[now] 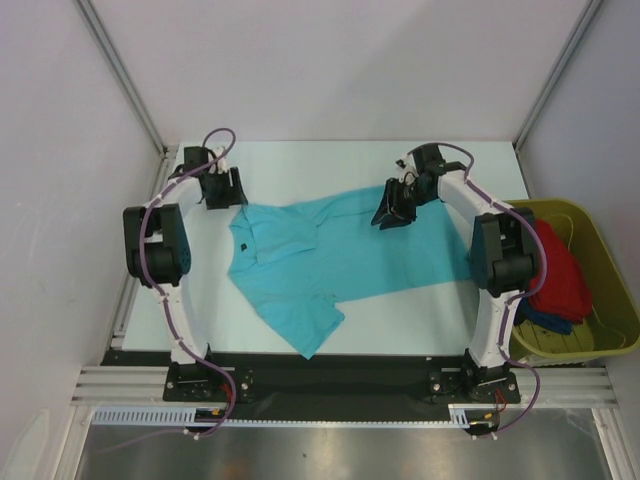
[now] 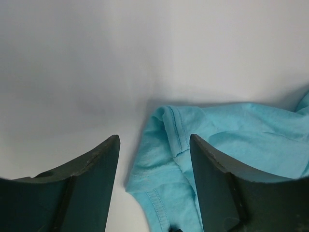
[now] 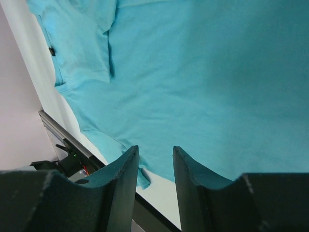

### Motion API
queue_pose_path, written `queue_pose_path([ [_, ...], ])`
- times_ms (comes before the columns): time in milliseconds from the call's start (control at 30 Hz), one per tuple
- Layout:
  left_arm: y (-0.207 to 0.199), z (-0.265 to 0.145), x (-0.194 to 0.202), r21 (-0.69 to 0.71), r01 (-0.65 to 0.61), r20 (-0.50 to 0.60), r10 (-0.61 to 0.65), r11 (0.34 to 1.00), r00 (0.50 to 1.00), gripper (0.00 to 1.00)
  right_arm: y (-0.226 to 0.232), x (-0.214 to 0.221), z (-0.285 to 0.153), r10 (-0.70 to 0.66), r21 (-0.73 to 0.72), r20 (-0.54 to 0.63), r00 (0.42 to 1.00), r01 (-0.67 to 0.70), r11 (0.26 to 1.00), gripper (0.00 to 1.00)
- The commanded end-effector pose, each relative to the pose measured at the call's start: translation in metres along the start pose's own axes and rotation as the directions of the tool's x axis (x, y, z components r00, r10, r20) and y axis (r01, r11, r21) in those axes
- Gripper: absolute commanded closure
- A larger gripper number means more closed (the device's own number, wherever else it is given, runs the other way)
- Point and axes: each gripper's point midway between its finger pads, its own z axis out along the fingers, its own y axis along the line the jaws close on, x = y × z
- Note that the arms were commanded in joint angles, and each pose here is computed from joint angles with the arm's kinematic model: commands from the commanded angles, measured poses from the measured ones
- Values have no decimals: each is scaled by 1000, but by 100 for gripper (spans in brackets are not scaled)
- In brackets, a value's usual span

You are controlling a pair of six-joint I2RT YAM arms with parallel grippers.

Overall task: Fold and stack the t-shirts
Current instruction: Fold the tshirt

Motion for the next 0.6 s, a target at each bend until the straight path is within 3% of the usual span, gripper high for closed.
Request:
queue_pose_path([
  [0,-15,5,-3,46,-51,-11,52,998,999,35,16,-17,-19,-40,-40,77,996,44,998,59],
  [167,-18,14,14,47,-17,-69,20,999,997,52,9,-24,-18,-35,-18,103,994,37,999,59],
  [267,-1,13,17,-15,35,-64,-36,999,997,71,5,-26,-16,-30,-7,107,994,31,1000,59],
  [300,7,12,16,-41,52,-62,-55,998,997,90,3,-26,-16,-28,-2,104,994,29,1000,59],
  [333,19,9,15,-72,90,-55,-94,993,994,98,-1,-25,-16,-23,16,103,994,21,1000,59],
  [567,61,-10,2,-209,168,9,-170,963,985,100,-23,-25,-16,1,113,109,994,-13,994,59],
])
